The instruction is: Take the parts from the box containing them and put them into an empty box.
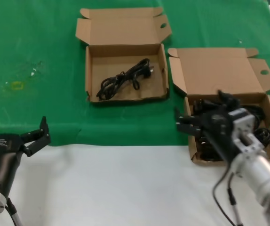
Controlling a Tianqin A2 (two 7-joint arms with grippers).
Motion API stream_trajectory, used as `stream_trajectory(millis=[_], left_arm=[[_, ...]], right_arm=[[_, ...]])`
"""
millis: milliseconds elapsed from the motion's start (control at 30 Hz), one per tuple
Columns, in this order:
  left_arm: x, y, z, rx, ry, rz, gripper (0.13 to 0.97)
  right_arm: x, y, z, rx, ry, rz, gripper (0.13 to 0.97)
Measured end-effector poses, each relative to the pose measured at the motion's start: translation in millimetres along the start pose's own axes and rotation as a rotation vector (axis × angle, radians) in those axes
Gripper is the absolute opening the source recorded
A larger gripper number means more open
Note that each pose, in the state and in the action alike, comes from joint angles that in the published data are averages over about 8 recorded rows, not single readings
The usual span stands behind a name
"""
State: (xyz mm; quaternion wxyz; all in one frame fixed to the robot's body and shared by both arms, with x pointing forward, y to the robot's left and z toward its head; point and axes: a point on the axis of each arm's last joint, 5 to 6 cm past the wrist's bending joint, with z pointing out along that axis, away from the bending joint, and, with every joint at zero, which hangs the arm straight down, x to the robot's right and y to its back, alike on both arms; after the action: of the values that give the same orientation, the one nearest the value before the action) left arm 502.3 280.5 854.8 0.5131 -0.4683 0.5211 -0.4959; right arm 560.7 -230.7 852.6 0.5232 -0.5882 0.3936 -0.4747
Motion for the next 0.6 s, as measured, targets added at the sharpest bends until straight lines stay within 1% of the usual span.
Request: stream_trajectory(millis=[167, 267, 367, 600], left_arm=[[0.0, -0.1, 0.0, 0.000, 0.000, 0.000, 0.966], [0.1, -0.2, 0.0, 0.001, 0.000, 0.000, 0.966], [0.1, -0.2, 0.0, 0.001, 0.000, 0.000, 0.966], [0.1, -0.2, 0.0, 0.001, 0.000, 0.000, 0.966]], right_arm=[[17, 3, -29, -0.003, 0.098, 0.041, 0.966], [23, 3, -41, -0.003, 0.138, 0.055, 0.966], [26, 3, -47, -0.003, 0.156, 0.060, 0.966], [27, 3, -48, -0.003, 0.160, 0.061, 0.966]])
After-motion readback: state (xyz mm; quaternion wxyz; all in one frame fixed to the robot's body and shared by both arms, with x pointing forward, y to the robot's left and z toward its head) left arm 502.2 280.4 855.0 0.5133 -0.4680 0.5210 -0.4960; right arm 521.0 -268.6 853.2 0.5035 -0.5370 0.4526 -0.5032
